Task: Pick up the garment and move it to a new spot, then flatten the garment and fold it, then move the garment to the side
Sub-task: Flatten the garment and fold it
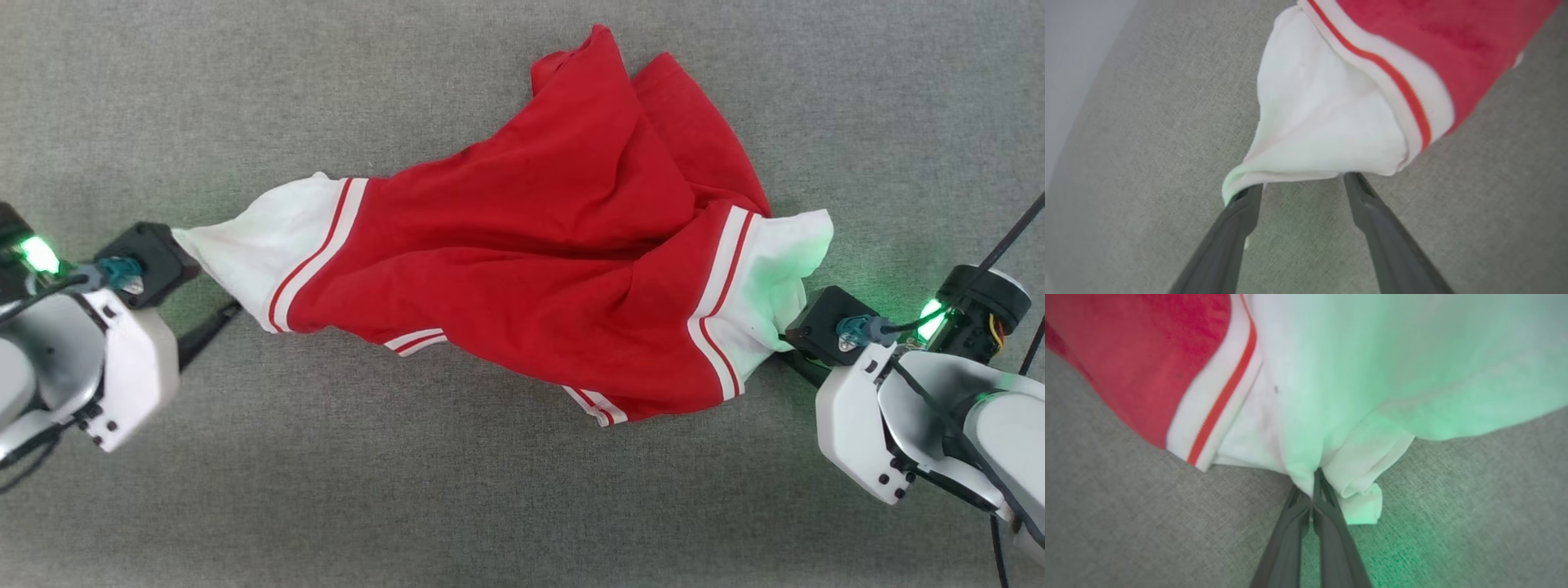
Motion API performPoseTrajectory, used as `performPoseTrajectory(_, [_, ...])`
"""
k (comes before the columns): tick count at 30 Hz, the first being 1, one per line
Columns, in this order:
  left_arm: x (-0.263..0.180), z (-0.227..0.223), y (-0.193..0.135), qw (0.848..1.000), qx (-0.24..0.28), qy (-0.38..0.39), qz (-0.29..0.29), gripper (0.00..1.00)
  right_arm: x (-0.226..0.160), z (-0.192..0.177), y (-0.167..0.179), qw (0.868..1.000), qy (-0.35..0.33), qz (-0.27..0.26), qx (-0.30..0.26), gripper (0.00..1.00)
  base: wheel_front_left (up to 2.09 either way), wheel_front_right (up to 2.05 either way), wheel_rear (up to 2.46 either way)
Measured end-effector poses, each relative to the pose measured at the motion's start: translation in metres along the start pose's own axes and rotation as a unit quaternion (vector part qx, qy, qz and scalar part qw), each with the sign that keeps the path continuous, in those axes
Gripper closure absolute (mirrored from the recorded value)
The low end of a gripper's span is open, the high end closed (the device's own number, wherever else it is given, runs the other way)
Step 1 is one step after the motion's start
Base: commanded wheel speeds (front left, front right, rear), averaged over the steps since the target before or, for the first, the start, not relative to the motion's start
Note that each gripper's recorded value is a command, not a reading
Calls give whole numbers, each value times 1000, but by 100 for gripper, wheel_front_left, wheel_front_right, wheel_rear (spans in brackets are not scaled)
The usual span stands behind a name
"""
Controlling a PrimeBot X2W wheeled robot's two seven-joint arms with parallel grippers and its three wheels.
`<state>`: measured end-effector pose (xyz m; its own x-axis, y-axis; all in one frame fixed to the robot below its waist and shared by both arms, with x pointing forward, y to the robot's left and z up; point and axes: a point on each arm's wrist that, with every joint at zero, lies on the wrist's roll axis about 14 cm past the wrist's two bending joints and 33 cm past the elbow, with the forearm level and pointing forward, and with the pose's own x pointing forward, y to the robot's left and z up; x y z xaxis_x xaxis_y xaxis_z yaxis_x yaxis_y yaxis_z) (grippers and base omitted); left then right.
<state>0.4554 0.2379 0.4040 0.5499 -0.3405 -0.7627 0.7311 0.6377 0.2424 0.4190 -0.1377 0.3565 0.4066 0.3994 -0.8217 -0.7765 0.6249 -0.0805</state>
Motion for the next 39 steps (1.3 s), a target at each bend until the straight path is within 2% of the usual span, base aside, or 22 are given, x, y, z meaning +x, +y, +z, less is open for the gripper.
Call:
performPoseTrajectory(9, [-16, 20, 11, 998, 56, -5, 13, 0, -2, 0, 1, 1000, -4, -3, 5, 100, 0, 0, 0])
performPoseTrajectory(15, [-18, 20, 3, 996, 85, 11, -1, 0, -1, -1, 3, 1000, -7, -3, 12, 100, 0, 0, 0])
performPoseTrajectory(27, [10, -7, -27, 995, 66, 64, -49, 1, 4, -2, 1, 1000, -9, -1, 19, 100, 0, 0, 0])
performPoseTrajectory(28, [11, -7, -27, 995, 62, 65, -50, 4, 4, -2, 1, 1000, -9, -1, 19, 100, 0, 0, 0])
performPoseTrajectory(29, [13, -8, -27, 995, 60, 66, -51, 16, 5, -2, 0, 1000, -9, -1, 19, 100, 0, 0, 0])
performPoseTrajectory(30, [14, -7, -28, 995, 59, 66, -52, 35, 5, -2, 0, 1000, -9, -1, 19, 100, 0, 0, 0])
performPoseTrajectory(32, [16, -7, -30, 995, 57, 65, -55, 100, 5, -2, 0, 1000, -10, -2, 20, 100, 0, 0, 0])
performPoseTrajectory(39, [11, -2, -25, 997, 33, 46, -47, 100, 0, 0, -1, 999, -20, -11, 23, 100, 0, 0, 0])
